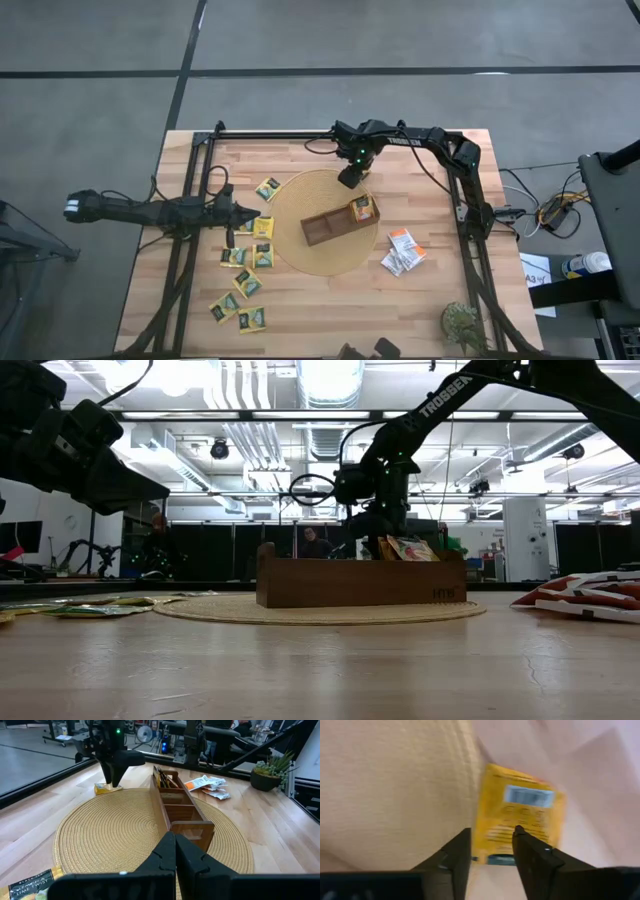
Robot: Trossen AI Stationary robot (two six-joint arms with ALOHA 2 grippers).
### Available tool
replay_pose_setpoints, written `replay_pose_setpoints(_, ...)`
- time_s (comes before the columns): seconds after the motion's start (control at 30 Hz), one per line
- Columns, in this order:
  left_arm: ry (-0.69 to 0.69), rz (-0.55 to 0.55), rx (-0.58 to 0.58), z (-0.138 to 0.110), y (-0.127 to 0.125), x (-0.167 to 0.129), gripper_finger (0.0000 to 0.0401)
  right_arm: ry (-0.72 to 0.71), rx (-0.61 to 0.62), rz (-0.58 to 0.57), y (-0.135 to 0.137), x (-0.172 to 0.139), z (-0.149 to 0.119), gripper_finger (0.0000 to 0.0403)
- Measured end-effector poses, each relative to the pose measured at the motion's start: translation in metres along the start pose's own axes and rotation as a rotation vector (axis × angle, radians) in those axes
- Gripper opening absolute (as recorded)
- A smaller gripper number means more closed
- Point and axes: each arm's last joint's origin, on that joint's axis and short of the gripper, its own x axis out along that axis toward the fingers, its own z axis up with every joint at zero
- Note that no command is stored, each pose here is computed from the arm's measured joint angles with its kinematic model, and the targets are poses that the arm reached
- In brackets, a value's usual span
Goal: Pick & Place Tea
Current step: Put the orange tea bag into the right section of the wooden organizer
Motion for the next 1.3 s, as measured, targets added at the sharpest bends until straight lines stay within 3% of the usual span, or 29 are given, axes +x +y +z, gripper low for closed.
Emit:
replay_pose_setpoints(0.13,0.0,0.0,0.0,0.0,0.0,0.0,0.0,-0.002,0.001,-0.081,-0.003,0.001,-0.001,0.0182)
replay_pose_setpoints(0.3,0.0,0.0,0.0,0.0,0.0,0.0,0.0,0.019,0.001,-0.093,-0.004,0.01,-0.004,0.0212)
replay_pose_setpoints(0.6,0.0,0.0,0.0,0.0,0.0,0.0,0.0,0.063,-0.004,-0.112,-0.006,0.034,-0.006,0.0222)
replay_pose_setpoints(0.8,0.0,0.0,0.0,0.0,0.0,0.0,0.0,0.059,-0.005,-0.11,-0.006,0.036,-0.006,0.017)
replay_pose_setpoints(1.1,0.0,0.0,0.0,0.0,0.0,0.0,0.0,0.051,-0.01,-0.109,-0.005,0.036,-0.005,0.0023)
replay_pose_setpoints(1.3,0.0,0.0,0.0,0.0,0.0,0.0,0.0,0.064,-0.014,-0.112,-0.005,0.028,-0.003,0.0009)
